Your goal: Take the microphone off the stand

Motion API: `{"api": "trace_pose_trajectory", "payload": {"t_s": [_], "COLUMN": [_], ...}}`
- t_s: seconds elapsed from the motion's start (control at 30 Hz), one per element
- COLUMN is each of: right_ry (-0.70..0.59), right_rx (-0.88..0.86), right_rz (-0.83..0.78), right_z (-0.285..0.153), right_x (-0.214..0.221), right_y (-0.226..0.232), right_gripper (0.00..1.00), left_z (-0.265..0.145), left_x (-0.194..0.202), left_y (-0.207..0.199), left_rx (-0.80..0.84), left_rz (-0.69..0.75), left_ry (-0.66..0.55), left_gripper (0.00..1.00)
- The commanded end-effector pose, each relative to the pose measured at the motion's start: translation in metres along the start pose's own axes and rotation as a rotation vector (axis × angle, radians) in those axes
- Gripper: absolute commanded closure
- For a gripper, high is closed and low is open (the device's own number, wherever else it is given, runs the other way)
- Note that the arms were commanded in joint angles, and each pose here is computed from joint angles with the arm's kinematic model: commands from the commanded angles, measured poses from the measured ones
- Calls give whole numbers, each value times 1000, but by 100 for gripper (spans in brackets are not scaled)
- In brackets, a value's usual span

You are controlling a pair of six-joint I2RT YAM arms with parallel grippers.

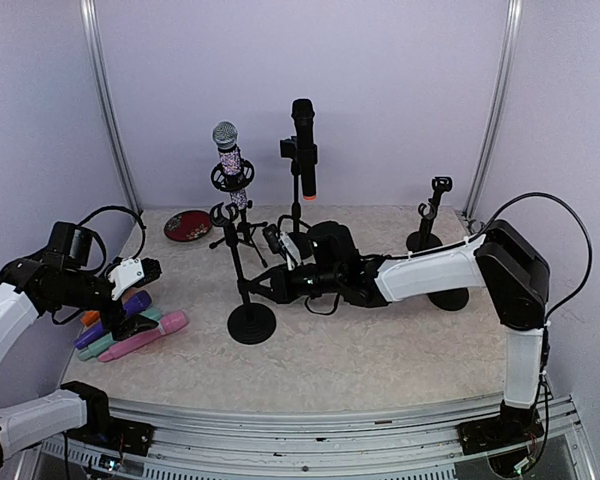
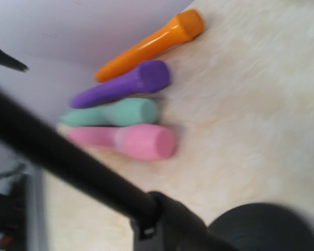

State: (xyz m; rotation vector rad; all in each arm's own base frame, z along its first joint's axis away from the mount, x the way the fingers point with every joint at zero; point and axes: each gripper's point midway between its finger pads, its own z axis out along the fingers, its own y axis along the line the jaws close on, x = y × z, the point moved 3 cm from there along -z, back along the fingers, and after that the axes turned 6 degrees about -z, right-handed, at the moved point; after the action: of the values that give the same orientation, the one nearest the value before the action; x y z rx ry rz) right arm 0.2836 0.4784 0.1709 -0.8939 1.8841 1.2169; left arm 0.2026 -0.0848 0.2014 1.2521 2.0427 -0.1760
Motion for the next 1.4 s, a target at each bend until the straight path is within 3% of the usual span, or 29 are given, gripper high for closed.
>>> {"api": "trace_pose_trajectory", "payload": {"t_s": [0.0, 0.47, 0.83, 1.0, 1.1, 1.13, 1.23, 1.3, 1.37], "right_ry": [85, 83, 86, 83, 51, 37, -2, -31, -56], "right_rx": [246, 588, 768, 824, 836, 829, 779, 741, 697], "right_rz": [-316, -665, -1070, -1163, -1139, -1121, -1055, -1011, -975], "right_z": [0, -24, -14, -9, -13, -16, -23, -30, -35], "right_x": [18, 33, 27, 22, 15, 12, 8, 0, -7], "right_y": [1, -17, 11, 20, 24, 26, 35, 43, 51], "right_gripper": [100, 100, 100, 100, 85, 77, 38, 21, 10], "left_z": [0, 0, -1, -2, -3, -2, -2, -3, -3], "left_x": [2, 3, 1, 0, 0, 0, 1, 1, 1], "left_y": [-2, -2, -1, -1, -1, -1, -1, -2, -3], "left_rx": [11, 12, 13, 14, 13, 14, 12, 13, 14], "left_rz": [-5, -5, -10, -11, -10, -11, -11, -12, -11], "left_ry": [-1, 3, 1, -2, -2, -2, -2, -4, -4], "left_gripper": [1, 1, 1, 1, 1, 1, 1, 1, 1]}}
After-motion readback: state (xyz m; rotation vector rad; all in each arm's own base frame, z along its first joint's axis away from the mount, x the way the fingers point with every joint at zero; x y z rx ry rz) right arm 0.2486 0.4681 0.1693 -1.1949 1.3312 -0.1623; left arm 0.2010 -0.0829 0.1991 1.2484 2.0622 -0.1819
